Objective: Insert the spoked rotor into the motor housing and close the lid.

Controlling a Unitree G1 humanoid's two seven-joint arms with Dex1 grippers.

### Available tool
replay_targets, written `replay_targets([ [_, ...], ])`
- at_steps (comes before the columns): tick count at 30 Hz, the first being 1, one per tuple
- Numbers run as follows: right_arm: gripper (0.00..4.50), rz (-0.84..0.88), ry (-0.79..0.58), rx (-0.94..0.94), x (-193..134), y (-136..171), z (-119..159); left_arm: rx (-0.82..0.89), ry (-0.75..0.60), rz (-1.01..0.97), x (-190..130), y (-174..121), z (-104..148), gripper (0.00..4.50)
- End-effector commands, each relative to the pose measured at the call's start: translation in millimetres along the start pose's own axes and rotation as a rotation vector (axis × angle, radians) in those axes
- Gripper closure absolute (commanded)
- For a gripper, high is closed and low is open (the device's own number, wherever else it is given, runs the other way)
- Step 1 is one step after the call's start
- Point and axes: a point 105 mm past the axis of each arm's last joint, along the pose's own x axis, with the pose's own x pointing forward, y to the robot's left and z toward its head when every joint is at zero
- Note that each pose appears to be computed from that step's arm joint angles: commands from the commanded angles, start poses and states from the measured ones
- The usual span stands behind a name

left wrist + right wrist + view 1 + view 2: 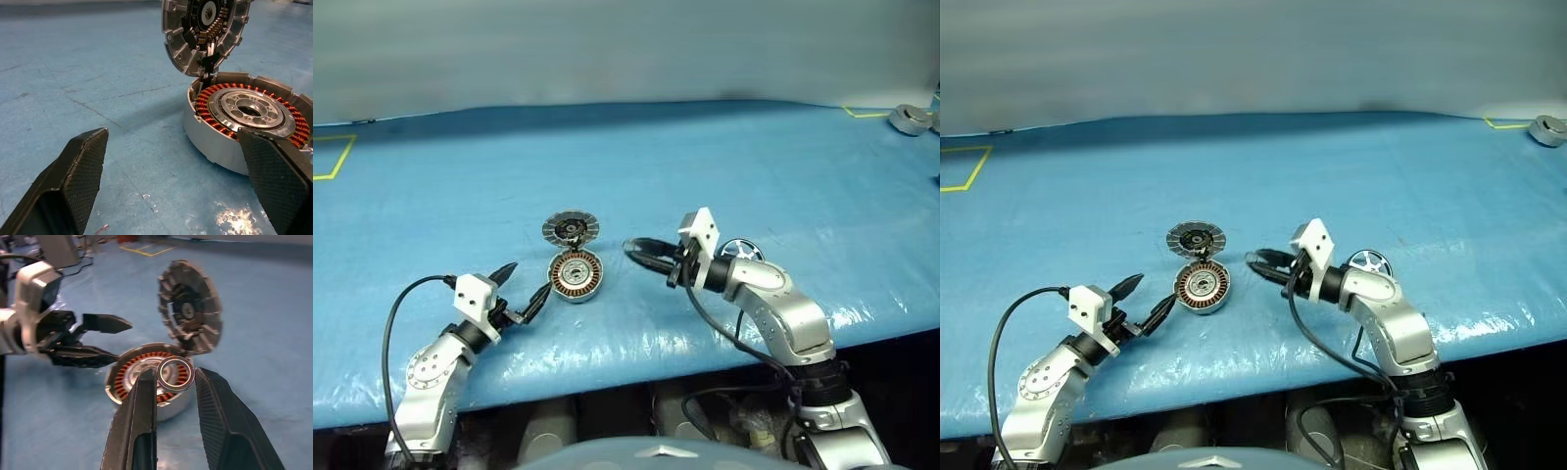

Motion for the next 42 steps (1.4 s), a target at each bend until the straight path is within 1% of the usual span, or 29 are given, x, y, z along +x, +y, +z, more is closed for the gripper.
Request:
replay_targets([
  [1, 3.74, -0.025, 0.005, -0.033, 17, -1, 2, 0.018, -0.017, -0.032, 0, -2, 9, 0.00],
  [7, 3.74, 0.004, 0.069, -0.043, 51, 2, -13, 0.060, -0.008, -0.134, -6, -11, 13, 0.00],
  [9, 3.74, 0.009, 0.095, -0.058, 56, 2, -17, 0.069, -0.005, -0.151, -7, -12, 14, 0.00],
  [12, 3.74, -0.046, 0.105, -0.064, 63, -6, -20, 0.080, 0.018, -0.194, -9, -14, 14, 0.00],
  [19, 3.74, -0.065, 0.116, -0.052, 68, -10, -25, 0.113, 0.031, -0.223, -10, -14, 15, 0.00],
  [33, 3.74, 0.021, 0.134, -0.099, 75, 10, -26, 0.104, 0.024, -0.203, -9, -14, 13, 0.00],
  [42, 3.74, -0.033, 0.157, -0.098, 77, 1, -29, 0.095, 0.025, -0.186, -9, -16, 9, 0.00],
])
